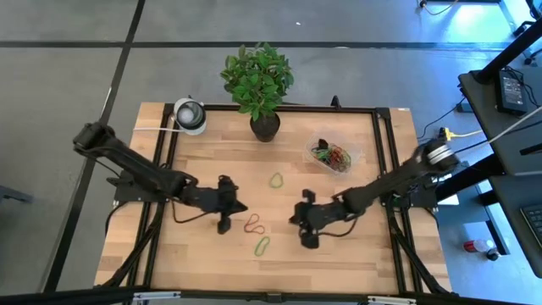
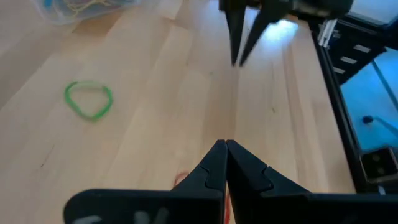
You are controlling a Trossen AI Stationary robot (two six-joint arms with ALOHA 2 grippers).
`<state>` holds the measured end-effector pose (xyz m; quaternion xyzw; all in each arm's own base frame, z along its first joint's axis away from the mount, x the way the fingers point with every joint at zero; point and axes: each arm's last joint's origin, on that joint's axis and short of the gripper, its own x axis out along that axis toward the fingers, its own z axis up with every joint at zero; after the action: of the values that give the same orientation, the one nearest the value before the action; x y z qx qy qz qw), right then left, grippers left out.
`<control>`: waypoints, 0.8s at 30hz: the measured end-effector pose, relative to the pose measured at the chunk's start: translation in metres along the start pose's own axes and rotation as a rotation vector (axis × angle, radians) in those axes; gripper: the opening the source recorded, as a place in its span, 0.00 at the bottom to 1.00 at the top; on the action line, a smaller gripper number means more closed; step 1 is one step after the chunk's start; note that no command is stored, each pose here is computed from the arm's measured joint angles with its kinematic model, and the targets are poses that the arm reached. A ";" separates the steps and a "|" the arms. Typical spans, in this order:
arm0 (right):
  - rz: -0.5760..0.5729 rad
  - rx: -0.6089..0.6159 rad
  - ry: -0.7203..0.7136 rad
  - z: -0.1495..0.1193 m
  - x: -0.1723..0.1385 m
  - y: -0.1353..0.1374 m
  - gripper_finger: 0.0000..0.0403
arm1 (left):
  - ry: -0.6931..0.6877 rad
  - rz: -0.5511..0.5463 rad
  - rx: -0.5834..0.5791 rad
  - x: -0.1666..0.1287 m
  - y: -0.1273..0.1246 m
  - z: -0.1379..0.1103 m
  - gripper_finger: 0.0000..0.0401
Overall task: Pick and place rubber bands into bin
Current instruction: Put the bottom green rubber band into the bin
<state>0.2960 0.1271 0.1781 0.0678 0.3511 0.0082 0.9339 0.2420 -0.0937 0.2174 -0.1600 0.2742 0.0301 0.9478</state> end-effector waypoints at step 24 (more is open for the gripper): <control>-0.054 -0.081 0.298 0.011 0.130 0.041 0.24 | 0.068 -0.114 0.008 -0.034 0.008 -0.044 0.00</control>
<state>0.4024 0.1747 0.1061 0.0186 0.4868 0.0070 0.8733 0.1899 -0.0993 0.1983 -0.1726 0.2967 -0.0307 0.9387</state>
